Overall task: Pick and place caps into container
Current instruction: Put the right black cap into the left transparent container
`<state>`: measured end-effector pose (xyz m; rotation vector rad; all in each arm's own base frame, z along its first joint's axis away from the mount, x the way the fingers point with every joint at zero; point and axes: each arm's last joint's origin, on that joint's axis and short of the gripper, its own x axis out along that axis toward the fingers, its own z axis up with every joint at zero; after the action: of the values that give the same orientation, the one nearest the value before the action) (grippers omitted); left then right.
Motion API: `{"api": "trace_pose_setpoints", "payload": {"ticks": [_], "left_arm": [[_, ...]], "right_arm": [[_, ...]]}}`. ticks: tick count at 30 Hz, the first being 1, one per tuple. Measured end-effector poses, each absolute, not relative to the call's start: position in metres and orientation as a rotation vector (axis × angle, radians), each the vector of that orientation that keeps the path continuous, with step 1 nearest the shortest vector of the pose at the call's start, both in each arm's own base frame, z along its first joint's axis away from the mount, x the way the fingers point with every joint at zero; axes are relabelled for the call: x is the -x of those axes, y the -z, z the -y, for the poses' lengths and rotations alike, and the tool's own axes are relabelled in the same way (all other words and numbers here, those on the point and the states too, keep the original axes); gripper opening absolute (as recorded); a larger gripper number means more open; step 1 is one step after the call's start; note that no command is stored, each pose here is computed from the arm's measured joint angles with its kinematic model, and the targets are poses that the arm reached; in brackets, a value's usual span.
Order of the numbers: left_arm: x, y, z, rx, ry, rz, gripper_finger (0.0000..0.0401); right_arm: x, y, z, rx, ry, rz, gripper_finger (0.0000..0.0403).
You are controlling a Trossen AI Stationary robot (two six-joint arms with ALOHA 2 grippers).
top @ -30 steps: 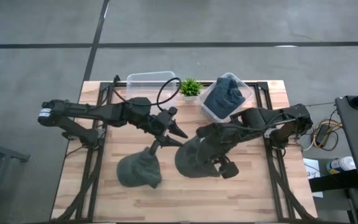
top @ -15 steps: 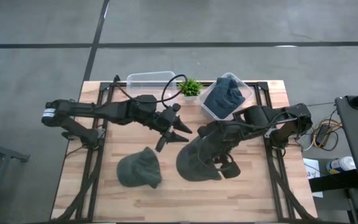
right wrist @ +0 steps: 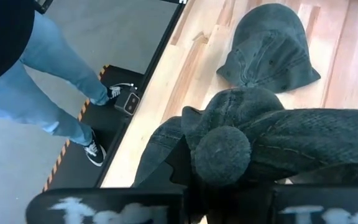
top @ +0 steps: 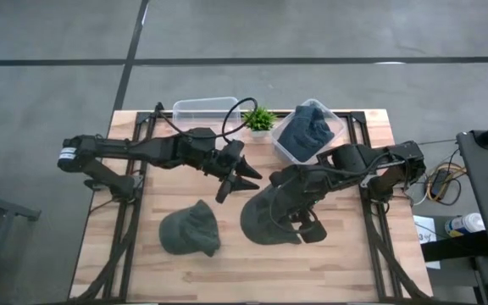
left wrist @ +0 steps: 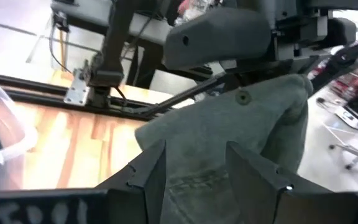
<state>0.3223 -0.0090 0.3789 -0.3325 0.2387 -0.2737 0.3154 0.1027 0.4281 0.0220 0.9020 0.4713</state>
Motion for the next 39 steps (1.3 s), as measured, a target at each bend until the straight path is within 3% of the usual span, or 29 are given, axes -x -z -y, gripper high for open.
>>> {"api": "trace_pose_setpoints", "payload": {"ticks": [19, 29, 39], "left_arm": [[-0.329, -0.374, 0.009, 0.401, 0.397, -0.265, 0.0159], [-0.331, -0.386, 0.009, 0.323, 0.426, -0.137, 0.0219], [-0.333, -0.384, 0.008, 0.444, 0.395, -0.165, 0.0222]], "right_arm": [[-0.315, -0.428, -0.103, -0.028, -0.511, -0.905, 0.0008], [-0.315, -0.427, -0.103, -0.007, -0.518, -0.905, 0.0008], [-0.315, -0.427, -0.103, 0.024, -0.533, -0.896, 0.0008]]}}
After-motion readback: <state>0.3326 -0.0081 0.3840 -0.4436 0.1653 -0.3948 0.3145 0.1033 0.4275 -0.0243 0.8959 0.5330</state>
